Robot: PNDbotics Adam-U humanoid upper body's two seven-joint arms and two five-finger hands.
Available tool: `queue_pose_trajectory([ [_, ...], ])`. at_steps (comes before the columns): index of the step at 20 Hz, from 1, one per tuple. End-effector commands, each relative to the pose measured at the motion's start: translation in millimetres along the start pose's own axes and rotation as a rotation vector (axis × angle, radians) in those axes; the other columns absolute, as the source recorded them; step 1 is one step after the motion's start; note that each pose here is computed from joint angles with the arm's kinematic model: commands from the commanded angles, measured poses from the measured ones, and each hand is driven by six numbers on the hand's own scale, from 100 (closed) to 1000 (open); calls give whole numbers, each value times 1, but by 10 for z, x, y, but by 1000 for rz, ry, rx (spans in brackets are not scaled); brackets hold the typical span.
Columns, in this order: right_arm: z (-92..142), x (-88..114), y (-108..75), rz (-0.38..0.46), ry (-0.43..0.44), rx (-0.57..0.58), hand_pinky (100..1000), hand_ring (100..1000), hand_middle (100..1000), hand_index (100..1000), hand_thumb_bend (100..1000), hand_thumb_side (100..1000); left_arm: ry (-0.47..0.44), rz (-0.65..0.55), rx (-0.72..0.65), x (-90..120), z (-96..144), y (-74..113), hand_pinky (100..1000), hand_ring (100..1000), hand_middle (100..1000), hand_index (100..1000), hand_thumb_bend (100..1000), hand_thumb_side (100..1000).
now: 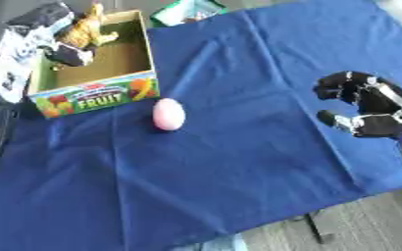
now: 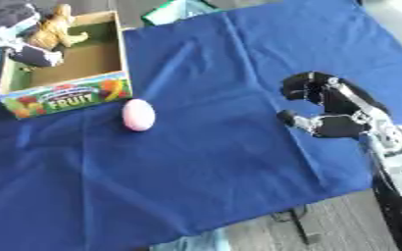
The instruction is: Pick up objects on the table and place them in the box.
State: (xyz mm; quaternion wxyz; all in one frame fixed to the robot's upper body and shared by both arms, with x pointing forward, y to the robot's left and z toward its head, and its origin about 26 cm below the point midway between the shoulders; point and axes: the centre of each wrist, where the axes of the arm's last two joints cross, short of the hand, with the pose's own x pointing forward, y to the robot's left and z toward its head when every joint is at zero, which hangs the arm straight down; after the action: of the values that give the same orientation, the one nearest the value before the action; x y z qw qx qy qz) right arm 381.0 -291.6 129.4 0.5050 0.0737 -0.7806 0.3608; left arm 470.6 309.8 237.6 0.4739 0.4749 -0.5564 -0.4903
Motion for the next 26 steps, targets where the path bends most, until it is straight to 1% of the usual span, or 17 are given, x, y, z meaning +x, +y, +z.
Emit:
queue_pose_trajectory([
  [1,-27,73,-74,31,-12,13,803,815,616,760,436,183,74,-30,110,-17,3,180,656,473,457,704,119,156],
  [4,-29,76,-84,34,-12,13,803,815,616,759,434,182,111,-73,105,23,-41,-18,662,496,474,717,130,160],
  [5,-33,79,-86,35,-14,13,803,815,616,759,436,185,121,-86,100,19,-55,-91,664,504,481,721,172,132],
  [6,-37,83,-87,36,-16,14,803,815,616,759,435,182,131,-99,94,9,-66,-169,668,514,492,729,141,163],
  [8,-38,85,-91,37,-17,14,803,815,616,759,434,182,144,-125,83,-17,-81,-312,678,539,526,746,170,163],
  [10,-38,83,-91,37,-16,14,803,815,616,759,434,182,150,-137,68,-46,-89,-431,695,590,590,776,218,164],
  [11,-37,82,-89,36,-16,14,803,815,616,759,433,182,152,-139,60,-56,-91,-472,708,623,633,793,278,160],
  [13,-36,79,-89,36,-16,14,803,815,616,759,433,182,155,-140,43,-67,-93,-526,733,682,704,817,352,282],
  [14,-35,78,-90,36,-16,13,803,815,616,758,433,181,156,-141,39,-70,-93,-537,744,702,737,829,439,396],
  [15,-34,77,-90,35,-16,13,803,815,616,758,433,182,156,-141,40,-71,-93,-540,754,723,762,840,497,469],
  [16,-34,76,-89,35,-16,12,803,815,616,759,433,182,156,-141,51,-70,-92,-532,772,751,793,861,591,571],
  [19,-30,71,-87,33,-15,12,803,815,616,758,433,182,153,-127,115,-63,-84,-468,819,793,840,888,741,736],
  [21,-25,67,-88,32,-14,10,803,815,616,759,432,182,147,-101,173,-58,-72,-399,834,797,844,885,768,796],
  [22,-25,67,-87,32,-15,9,803,815,617,759,433,182,141,-86,205,-56,-63,-361,841,791,837,878,775,846],
  [24,-21,65,-88,31,-14,7,803,815,617,759,432,182,127,-51,265,-53,-39,-305,847,782,828,863,750,892],
  [25,-20,64,-90,32,-14,6,803,815,617,759,431,182,119,-35,287,-53,-26,-288,847,781,827,861,745,896],
  [26,-21,64,-92,32,-13,5,803,815,617,761,431,183,107,-20,308,-49,-14,-264,848,771,817,849,715,903],
])
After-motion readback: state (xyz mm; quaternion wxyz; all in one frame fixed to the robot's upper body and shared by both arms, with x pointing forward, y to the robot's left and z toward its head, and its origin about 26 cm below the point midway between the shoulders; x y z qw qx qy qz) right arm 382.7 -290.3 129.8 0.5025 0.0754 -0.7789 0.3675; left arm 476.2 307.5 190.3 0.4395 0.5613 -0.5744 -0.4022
